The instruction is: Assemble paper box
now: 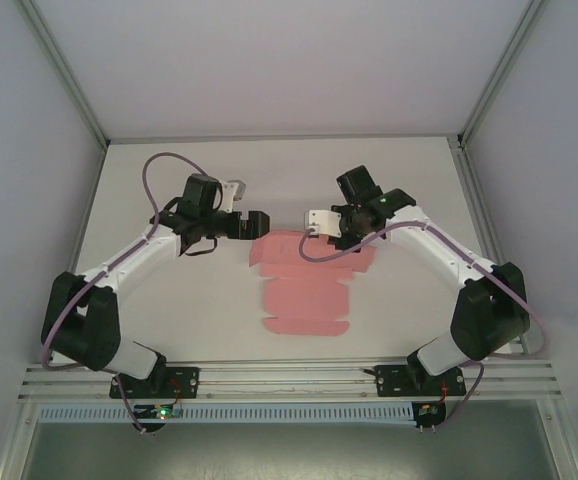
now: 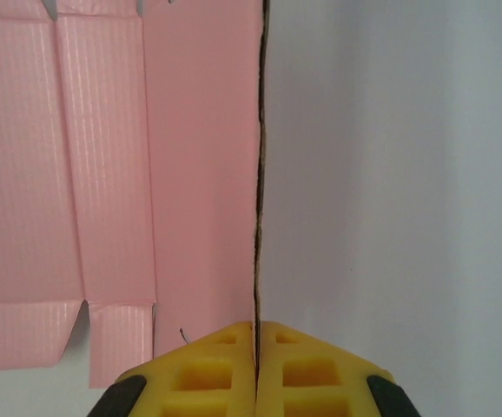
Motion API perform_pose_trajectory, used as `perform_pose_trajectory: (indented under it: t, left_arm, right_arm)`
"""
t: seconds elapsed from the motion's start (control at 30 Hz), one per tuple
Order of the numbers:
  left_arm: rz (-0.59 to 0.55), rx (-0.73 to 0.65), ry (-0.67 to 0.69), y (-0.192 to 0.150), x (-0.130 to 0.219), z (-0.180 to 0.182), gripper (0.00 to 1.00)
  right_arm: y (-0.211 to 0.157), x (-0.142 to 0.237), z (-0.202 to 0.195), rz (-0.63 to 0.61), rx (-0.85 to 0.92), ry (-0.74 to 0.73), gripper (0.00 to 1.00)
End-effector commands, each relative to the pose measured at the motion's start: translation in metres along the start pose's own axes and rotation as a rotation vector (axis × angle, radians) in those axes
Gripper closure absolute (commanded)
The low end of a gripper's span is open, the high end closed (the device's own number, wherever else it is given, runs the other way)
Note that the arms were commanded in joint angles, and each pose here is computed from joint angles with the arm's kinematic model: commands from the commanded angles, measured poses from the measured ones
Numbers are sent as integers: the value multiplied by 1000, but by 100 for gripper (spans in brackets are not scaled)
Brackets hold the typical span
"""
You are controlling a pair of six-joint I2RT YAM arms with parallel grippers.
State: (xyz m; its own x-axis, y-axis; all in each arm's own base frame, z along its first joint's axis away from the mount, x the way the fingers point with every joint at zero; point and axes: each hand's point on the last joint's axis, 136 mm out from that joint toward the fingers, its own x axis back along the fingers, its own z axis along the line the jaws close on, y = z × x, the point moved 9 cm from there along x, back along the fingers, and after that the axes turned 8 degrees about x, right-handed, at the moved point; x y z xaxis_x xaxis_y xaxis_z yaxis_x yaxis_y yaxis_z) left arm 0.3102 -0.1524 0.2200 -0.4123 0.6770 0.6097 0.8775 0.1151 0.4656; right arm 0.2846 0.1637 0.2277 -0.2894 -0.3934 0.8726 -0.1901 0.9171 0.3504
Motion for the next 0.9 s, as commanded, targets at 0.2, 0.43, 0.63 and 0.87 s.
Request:
perform_pose_trajectory:
  t: [0.2,0.43,0.63,0.87]
  left_arm:
    - [82,-154,-150,-3,-20,-11,0]
    - [77,-172,-110,-1,-38,-14,0]
    - [-25,-143,-61,9,-48,-22,0]
    - [-121,-80,-7,8,-49,-23,0]
  right_arm:
    - [7,-1,-13,-51,-30,32,100]
    - [17,6,-15,-142,-108,52,100]
    - [26,1,-4,-138,-84,11,100]
    - [34,-9,-4,-45,-113,-440,100]
